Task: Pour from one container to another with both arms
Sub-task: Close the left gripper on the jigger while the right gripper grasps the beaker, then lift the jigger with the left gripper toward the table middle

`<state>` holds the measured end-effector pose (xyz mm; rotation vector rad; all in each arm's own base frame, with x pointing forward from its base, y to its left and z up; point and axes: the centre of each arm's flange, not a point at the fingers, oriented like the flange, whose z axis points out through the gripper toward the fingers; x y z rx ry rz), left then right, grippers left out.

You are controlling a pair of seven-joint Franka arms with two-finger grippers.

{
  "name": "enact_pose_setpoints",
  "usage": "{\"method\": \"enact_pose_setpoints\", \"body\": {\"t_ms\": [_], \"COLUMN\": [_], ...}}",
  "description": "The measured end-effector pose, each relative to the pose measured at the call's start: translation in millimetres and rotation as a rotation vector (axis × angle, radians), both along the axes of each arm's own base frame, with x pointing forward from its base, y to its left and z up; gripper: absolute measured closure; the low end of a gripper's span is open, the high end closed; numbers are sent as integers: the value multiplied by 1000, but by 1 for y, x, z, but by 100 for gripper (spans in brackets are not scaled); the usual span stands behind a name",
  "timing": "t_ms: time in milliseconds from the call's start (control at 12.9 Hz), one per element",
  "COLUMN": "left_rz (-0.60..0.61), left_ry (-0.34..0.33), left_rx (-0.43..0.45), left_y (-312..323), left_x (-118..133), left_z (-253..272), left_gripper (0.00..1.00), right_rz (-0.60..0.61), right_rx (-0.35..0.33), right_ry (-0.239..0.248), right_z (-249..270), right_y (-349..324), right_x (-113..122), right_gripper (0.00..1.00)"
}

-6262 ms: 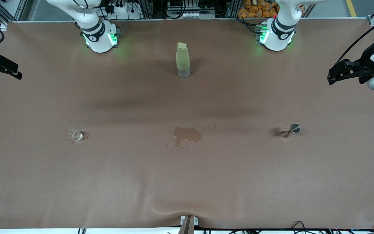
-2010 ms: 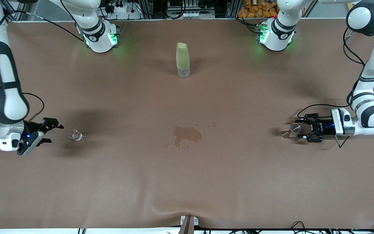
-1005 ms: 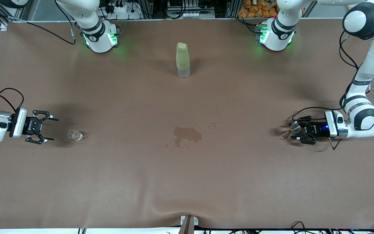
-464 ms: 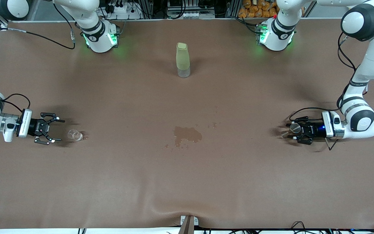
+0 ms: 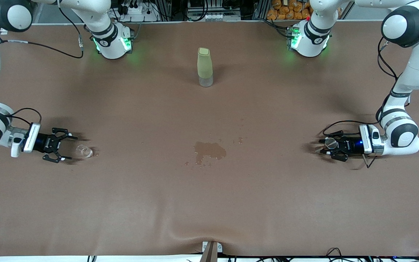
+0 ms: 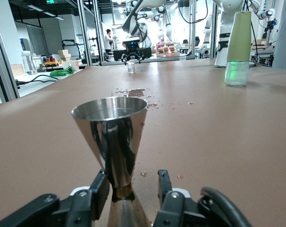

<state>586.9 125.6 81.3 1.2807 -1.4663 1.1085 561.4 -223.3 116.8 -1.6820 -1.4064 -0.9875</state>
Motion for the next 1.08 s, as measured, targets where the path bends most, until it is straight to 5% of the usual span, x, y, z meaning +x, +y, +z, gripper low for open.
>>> {"method": "enact_pose_setpoints", "body": {"t_ms": [387, 618, 1082], "left_rz": [1, 2, -6], "left_ry": [0, 3, -33], "left_rx": [1, -4, 11], "left_y": [1, 2, 0], "left_x": [0, -1, 15], "left_z": [0, 0, 9], "left_gripper": [62, 77, 77], "right_rz": [-28, 3, 54], "right_rx": [114, 142, 158], "right_ry": [16, -31, -134], "right_z": [-37, -42, -31], "right_y": [8, 11, 30], "right_x": [-5, 4, 25], "right_gripper": [0, 0, 0]}}
